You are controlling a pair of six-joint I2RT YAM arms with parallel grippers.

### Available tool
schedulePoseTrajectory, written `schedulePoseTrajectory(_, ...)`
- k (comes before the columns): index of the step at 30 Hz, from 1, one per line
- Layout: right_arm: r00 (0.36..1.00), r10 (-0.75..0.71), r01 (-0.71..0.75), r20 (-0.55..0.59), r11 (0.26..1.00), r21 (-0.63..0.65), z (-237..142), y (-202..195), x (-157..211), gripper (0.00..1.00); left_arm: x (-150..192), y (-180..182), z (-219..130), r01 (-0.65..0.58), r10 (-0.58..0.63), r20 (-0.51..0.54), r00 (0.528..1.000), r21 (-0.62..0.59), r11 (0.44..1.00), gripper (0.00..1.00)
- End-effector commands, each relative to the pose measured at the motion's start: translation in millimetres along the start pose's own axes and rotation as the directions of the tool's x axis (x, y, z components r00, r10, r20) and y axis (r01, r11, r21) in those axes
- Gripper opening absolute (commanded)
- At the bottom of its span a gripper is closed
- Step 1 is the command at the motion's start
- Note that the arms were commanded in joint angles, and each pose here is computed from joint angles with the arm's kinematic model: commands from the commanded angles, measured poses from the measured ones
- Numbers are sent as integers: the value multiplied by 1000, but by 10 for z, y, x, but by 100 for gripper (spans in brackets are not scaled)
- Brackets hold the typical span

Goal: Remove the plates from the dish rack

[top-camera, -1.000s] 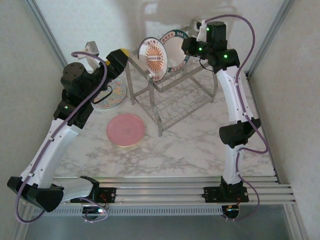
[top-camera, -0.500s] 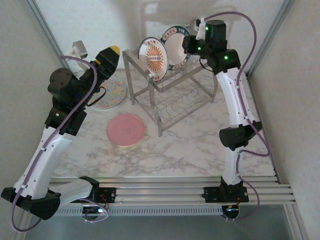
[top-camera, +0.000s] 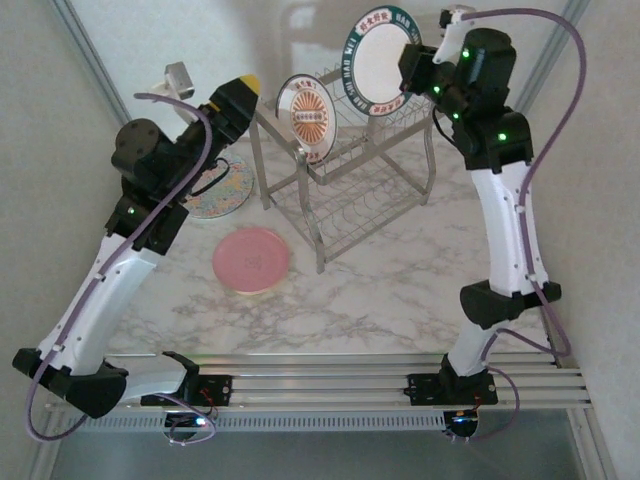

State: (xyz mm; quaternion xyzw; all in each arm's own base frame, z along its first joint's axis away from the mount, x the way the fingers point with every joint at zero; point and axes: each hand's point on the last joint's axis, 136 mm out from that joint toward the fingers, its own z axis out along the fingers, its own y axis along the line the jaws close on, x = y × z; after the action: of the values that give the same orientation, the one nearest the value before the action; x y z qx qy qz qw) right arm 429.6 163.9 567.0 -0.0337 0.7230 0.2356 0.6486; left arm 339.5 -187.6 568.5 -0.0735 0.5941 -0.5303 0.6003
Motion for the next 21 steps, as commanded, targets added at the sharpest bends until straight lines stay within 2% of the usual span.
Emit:
schedulePoseTrajectory(1, 991, 30, -27, 132, 999, -24, -293, 22, -386, 0, 84, -253, 133, -18, 21, -29, 999, 93, 995, 72)
schedulePoseTrajectory(12, 961, 263, -241, 87, 948, -207, -658, 75, -492, 0, 825, -311, 734, 58, -28, -222, 975, 132, 990, 66)
schedulePoseTrajectory(21, 925, 380, -353, 17, 875, -330, -672, 209, -465, 0, 1102, -331, 1011, 196, -133, -322, 937, 171, 966, 62)
